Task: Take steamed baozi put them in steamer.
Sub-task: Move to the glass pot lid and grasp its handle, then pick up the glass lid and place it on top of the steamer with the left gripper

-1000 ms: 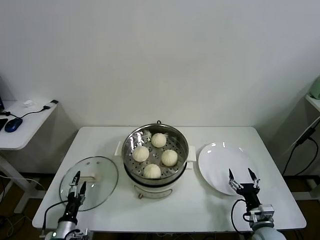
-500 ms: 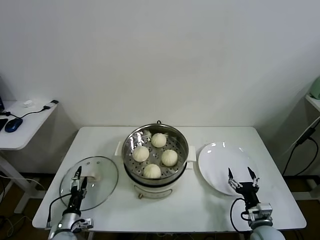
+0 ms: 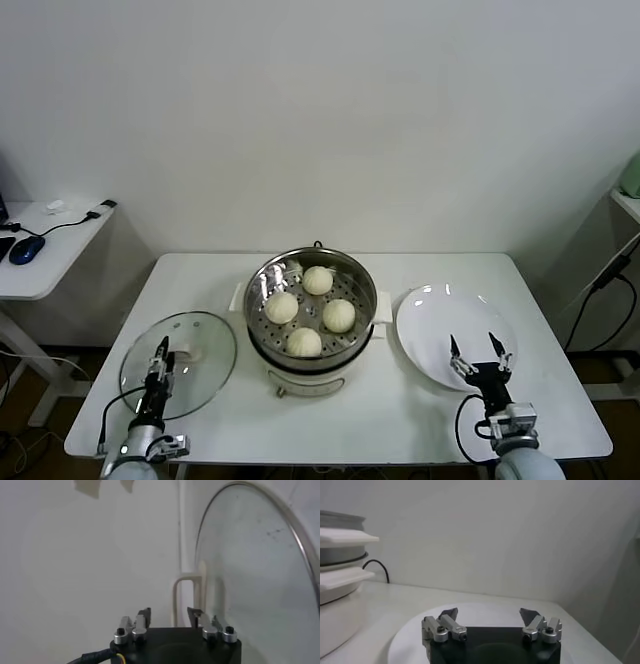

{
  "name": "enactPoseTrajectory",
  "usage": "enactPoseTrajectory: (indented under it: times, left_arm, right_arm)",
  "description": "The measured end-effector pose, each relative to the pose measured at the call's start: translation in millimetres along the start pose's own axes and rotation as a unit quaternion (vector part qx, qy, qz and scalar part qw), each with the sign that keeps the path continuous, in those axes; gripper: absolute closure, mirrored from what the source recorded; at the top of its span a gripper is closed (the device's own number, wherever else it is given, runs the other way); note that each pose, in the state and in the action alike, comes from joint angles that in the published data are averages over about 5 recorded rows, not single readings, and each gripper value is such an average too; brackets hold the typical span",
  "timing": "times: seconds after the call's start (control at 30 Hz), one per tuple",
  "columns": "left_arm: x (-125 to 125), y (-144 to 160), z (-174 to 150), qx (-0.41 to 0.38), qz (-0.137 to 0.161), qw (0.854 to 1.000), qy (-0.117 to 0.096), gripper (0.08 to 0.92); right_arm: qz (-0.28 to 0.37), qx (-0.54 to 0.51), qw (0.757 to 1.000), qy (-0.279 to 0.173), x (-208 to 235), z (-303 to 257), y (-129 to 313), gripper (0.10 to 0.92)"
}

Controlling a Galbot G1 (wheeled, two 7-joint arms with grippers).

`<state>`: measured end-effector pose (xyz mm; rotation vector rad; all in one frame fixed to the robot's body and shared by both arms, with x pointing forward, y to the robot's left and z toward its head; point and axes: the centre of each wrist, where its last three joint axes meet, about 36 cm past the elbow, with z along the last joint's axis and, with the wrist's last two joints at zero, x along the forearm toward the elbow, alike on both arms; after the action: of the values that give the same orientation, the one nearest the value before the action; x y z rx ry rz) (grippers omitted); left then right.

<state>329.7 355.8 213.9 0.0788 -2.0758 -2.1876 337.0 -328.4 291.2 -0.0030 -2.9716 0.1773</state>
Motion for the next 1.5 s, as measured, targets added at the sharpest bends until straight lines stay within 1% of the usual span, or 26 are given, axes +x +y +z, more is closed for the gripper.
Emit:
enactPoseTrajectory:
  times: [0.3,0.43,0.5,0.73,0.97,1.1,1.23,1.37,1.5]
  left_arm:
    - [-3.2,-4.7,6.2,-0.001,0.004,1.0,0.001,0.769]
    - [-4.8,-4.3,6.0,0.005,0.0,1.0,0.004,0.857]
    - [-4.9,-4.0,4.9,0.009,-0.001,1.0,0.005,0.87]
    - [-4.5,3.9,1.5,0.023,-0.01,1.0,0.01,0.87]
    - [-4.3,28.7,5.8,0.028,-0.031,0.999,0.014,0.87]
    - [-3.7,51.8,11.1,0.026,-0.044,0.999,0.014,0.87]
    - [-3.4,80.5,18.7,0.022,-0.051,0.998,0.015,0.87]
    - [-5.2,115.6,22.8,0.024,-0.054,0.998,0.02,0.87]
    - [-9.1,155.3,18.1,0.039,-0.058,0.997,0.029,0.87]
  right_arm:
    - [-0.006,0.0,1.0,0.002,1.8,-0.6,5.3,0.199]
    - [-0.007,-0.001,1.0,0.003,3.9,-0.2,7.0,0.2]
    - [-0.008,-0.001,1.0,0.003,5.0,0.0,7.5,0.2]
    - [-0.009,0.0,1.0,0.003,8.3,0.6,7.0,0.2]
    - [-0.009,0.001,1.0,-0.001,11.6,-1.3,6.9,0.2]
    - [-0.007,0.004,1.0,-0.002,12.9,-3.2,6.7,0.2]
    - [-0.002,0.009,1.0,-0.001,13.8,-4.9,5.2,0.199]
    - [0.006,0.015,1.0,0.001,15.8,-5.6,4.0,0.2]
    - [0.013,0.021,1.0,0.003,18.3,-6.9,3.1,0.199]
